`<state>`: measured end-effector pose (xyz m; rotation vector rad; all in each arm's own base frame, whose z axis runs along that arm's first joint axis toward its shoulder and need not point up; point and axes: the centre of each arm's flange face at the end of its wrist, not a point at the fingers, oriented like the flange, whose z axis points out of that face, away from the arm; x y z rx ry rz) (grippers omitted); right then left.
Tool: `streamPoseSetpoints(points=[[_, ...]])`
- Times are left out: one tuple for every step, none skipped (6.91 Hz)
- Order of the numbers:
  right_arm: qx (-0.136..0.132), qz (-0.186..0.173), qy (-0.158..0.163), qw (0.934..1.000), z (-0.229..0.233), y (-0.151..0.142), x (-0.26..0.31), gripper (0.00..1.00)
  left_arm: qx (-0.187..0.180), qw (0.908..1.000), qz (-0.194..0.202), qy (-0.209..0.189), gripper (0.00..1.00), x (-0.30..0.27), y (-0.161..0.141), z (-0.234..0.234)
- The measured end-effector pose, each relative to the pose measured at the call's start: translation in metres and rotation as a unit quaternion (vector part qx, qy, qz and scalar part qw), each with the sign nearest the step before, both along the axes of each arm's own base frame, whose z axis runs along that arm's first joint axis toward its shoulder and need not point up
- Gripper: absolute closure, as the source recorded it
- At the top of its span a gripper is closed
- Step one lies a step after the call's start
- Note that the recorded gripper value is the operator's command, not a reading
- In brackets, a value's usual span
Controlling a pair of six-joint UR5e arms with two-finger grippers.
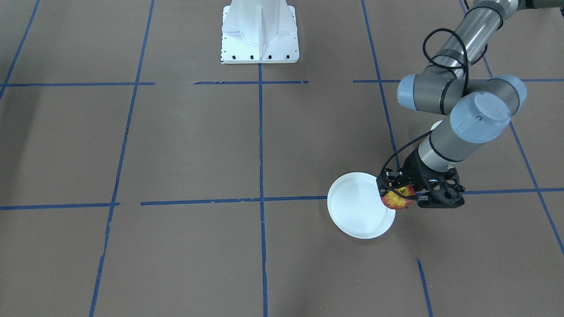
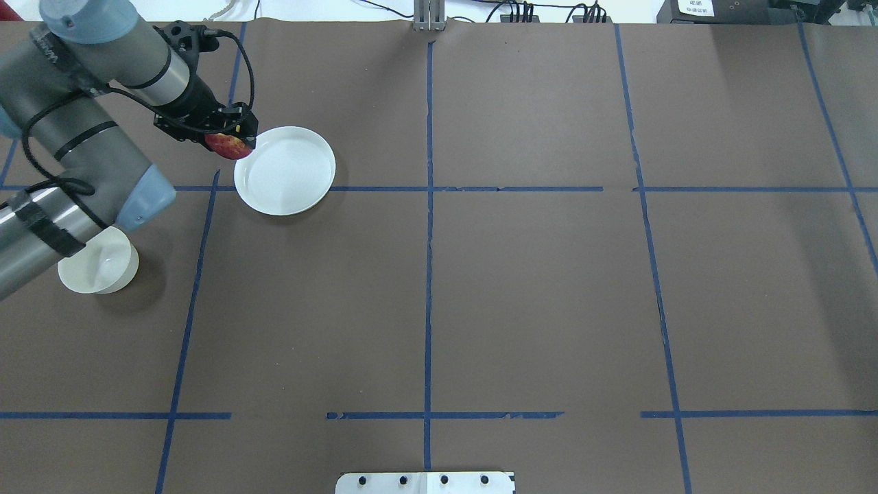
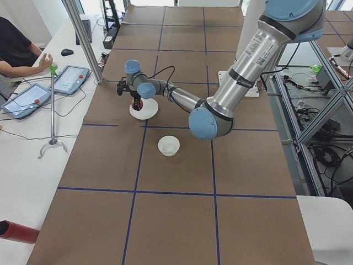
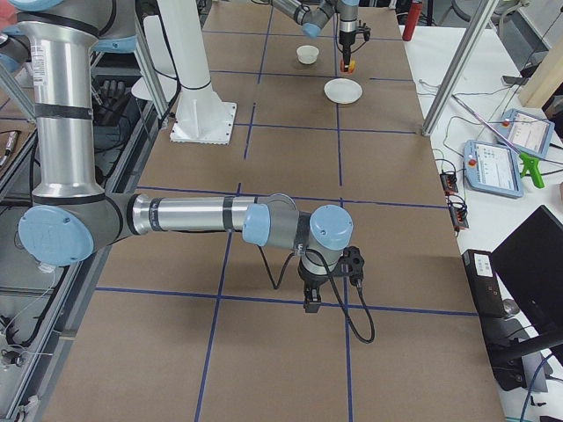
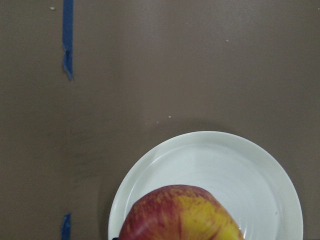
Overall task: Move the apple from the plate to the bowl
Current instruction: 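Lift the apple with the left gripper and carry it toward the white bowl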
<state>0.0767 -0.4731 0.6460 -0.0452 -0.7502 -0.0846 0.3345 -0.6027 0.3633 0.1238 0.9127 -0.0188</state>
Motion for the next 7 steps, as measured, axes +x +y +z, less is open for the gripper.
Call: streamPoseSetpoints(points=[[0.000,0.000,0.000,1.0000,0.000,0.000,0.000,0.00,0.008,0.9999,0.005,-0.005,1.00,-0.028,0.033,0.006],[0.000,0.000,0.000,1.0000,0.000,0.000,0.000,0.00,0.011,0.9998,0.008,-0.012,1.00,-0.052,0.062,0.021],[0.000,0.000,0.000,1.0000,0.000,0.000,0.000,0.00,0.016,0.9996,0.009,-0.021,1.00,-0.075,0.090,0.050],[0.000,0.000,0.000,1.0000,0.000,0.000,0.000,0.00,0.028,0.9992,0.004,-0.028,1.00,-0.097,0.117,0.086],[0.000,0.000,0.000,1.0000,0.000,0.000,0.000,0.00,0.041,0.9987,-0.005,-0.031,1.00,-0.118,0.143,0.123],[0.000,0.000,0.000,1.0000,0.000,0.000,0.000,0.00,0.044,0.9985,-0.009,-0.032,1.00,-0.130,0.159,0.145],[0.000,0.000,0.000,1.0000,0.000,0.000,0.000,0.00,0.039,0.9986,-0.013,-0.034,1.00,-0.134,0.167,0.159]])
